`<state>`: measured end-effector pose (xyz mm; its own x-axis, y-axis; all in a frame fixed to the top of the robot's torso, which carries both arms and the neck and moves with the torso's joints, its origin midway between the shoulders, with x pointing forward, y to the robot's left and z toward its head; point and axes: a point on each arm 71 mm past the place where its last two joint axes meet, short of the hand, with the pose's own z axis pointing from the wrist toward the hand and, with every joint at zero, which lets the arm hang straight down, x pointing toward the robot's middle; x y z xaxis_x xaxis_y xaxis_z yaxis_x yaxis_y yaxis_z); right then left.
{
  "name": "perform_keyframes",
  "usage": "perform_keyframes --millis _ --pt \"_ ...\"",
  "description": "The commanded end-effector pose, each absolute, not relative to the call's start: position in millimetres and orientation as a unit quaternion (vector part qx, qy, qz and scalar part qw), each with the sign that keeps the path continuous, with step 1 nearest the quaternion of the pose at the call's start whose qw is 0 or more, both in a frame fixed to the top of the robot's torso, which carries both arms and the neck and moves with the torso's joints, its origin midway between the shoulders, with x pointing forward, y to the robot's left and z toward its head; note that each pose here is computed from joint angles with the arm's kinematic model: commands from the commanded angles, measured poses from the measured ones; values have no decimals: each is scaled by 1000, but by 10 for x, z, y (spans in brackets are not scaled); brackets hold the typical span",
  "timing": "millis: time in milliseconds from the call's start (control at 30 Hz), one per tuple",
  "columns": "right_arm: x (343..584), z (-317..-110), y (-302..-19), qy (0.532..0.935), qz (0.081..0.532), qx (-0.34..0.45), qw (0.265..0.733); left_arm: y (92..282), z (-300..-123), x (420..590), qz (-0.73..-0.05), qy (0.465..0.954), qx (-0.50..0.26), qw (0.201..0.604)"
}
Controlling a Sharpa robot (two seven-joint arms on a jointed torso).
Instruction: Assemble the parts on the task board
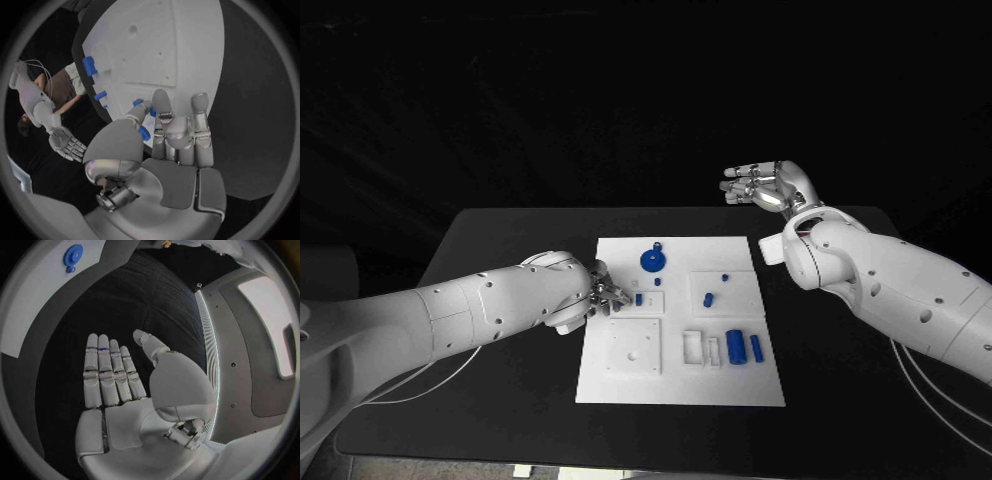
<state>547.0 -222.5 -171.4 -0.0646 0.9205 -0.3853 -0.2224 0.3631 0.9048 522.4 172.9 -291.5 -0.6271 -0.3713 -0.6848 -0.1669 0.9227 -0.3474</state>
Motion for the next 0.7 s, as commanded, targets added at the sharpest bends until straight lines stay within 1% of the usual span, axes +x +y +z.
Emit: perform_keyframes --millis 33,700 --pt "5467 -1714 -2207 560 474 307 606 1697 -2984 5175 -123 903 -145 386" --pt "5464 -1727 -2227 560 472 308 607 1785 -2979 5189 -123 899 -153 391"
